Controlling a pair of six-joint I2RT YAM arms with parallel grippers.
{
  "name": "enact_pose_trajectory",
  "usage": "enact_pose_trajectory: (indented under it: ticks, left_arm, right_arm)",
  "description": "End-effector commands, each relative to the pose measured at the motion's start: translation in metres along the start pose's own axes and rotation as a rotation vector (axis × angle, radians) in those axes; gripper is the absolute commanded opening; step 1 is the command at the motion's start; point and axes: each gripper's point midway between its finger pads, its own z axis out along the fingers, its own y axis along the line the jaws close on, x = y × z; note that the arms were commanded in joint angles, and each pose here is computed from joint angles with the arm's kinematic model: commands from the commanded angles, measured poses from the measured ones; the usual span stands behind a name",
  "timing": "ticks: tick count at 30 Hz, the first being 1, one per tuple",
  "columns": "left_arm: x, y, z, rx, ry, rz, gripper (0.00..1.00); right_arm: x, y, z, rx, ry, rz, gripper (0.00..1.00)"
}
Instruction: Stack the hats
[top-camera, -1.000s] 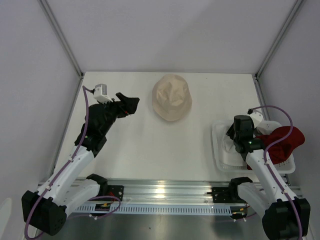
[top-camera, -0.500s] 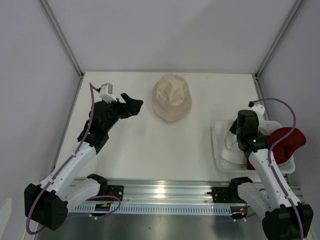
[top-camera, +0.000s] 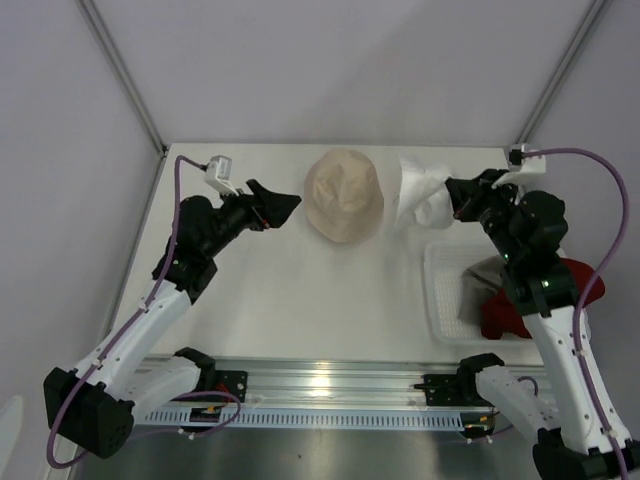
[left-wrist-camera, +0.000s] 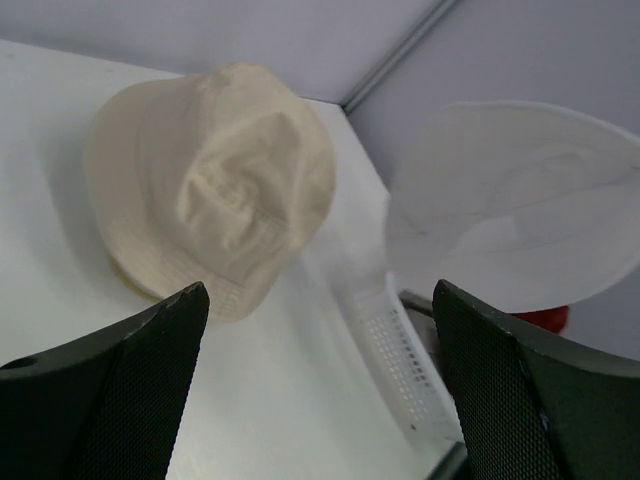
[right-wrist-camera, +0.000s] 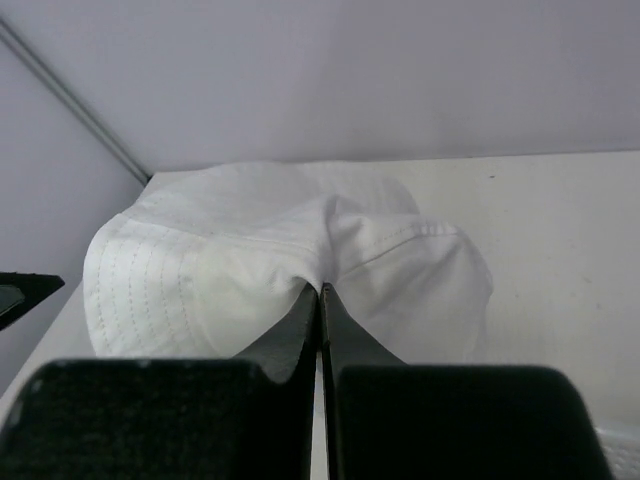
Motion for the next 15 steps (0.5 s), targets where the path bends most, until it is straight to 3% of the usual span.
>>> enact_pose_trajectory:
  ticks: [1,8,12,15]
  left_arm:
    - [-0.03,-0.077,-0.01,0.272,-0.073,-0.002,0.96]
    - [-0.045,-0.128,0.02,0.388,-0.024,0.058,0.96]
    - [-0.036,-0.131,0.055,0.385,0.034,0.041,0.95]
    - [-0.043,-0.124,0.074,0.327,0.006,-0.02,0.95]
  right_arm:
    - [-0.002,0.031,0.037,-0.162,0.003,-0.02,0.0]
    - [-0.022,0.083,0.079,-0.308,0.016,-0.075,0.0]
    - [-0.025,0.104,0.099,-0.338,0.018,-0.099,0.0]
    - [-0.021,0.113,0.107,-0.358,0.028,-0.109,0.0]
